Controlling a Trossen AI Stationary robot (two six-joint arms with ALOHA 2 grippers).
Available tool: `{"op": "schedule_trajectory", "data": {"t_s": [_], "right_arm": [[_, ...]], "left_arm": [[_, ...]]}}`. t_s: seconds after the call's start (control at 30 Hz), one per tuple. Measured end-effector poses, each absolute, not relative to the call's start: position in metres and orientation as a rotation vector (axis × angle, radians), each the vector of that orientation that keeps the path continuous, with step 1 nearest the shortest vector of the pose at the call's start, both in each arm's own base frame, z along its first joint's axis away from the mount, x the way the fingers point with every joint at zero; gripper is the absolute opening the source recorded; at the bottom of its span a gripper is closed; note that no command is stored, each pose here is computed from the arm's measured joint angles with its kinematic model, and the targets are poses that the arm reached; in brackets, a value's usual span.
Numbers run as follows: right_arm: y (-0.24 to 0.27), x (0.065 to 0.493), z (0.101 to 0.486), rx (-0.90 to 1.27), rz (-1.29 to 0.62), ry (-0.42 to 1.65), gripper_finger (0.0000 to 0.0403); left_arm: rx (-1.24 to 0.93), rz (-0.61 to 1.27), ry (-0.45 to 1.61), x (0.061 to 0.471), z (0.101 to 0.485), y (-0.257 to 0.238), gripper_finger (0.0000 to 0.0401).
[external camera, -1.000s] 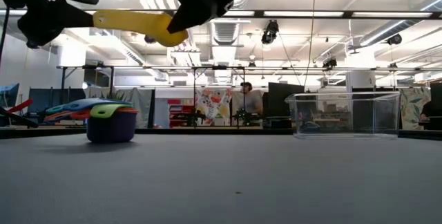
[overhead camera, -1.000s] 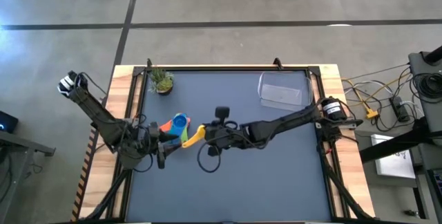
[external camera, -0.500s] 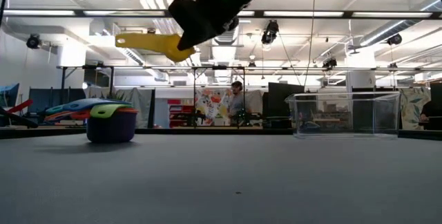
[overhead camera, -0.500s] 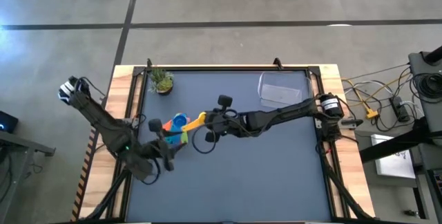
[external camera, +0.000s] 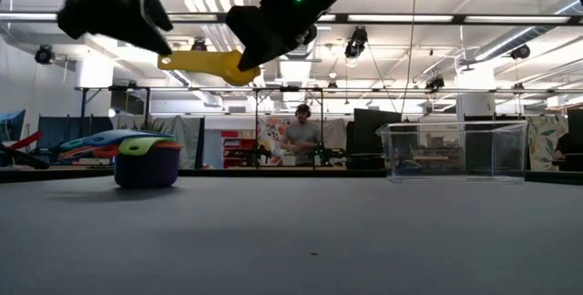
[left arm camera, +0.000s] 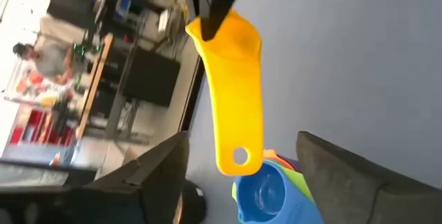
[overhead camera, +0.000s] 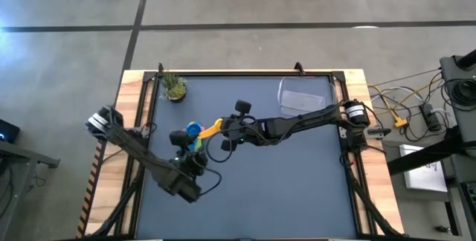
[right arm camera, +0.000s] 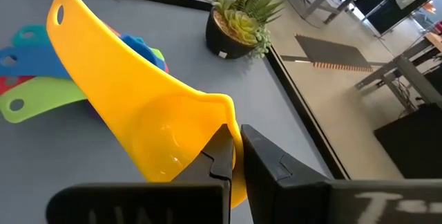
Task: Nest measuring cups in basket
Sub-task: Stack the yellow measuring cup on top of the dark blue measuring cup
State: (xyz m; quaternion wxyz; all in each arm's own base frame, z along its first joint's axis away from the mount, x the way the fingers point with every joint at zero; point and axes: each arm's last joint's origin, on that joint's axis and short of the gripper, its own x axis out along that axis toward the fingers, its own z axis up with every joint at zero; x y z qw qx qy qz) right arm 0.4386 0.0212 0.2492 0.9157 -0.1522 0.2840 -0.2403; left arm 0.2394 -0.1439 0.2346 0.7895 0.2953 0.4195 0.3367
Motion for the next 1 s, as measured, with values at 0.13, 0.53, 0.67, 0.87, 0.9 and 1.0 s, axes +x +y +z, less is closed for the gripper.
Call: {"op": "schedule_trajectory", "data": {"t_s": [0.13,0.53,0.67,0.87,0.9,1.0], "right_arm": [[0.021,0.439,0.249,-0.304,-0.489,0.585,0.0009],[0.026,0.439,0.248,-0.259,-0.424,0.579,0.0009],[0.026,0.439,0.249,-0.254,-0.415,0.576,0.0009],[0.028,0.44,0.249,-0.207,-0.362,0.566,0.0009],[0.028,0.441,0.249,-0.197,-0.353,0.564,0.0009],[0.029,0.441,0.249,-0.173,-0.331,0.56,0.0009]], "left_arm": [[0.619,0.766,0.93,0.253,0.231,-0.141,0.0283],[0.574,0.83,0.996,0.264,0.226,-0.121,0.0275],[0.561,0.826,1.015,0.265,0.224,-0.121,0.0274],[0.549,0.825,1.019,0.266,0.223,-0.121,0.0274],[0.549,0.825,1.02,0.266,0.223,-0.12,0.0274],[0.541,0.83,1.015,0.266,0.223,-0.12,0.0274]]}}
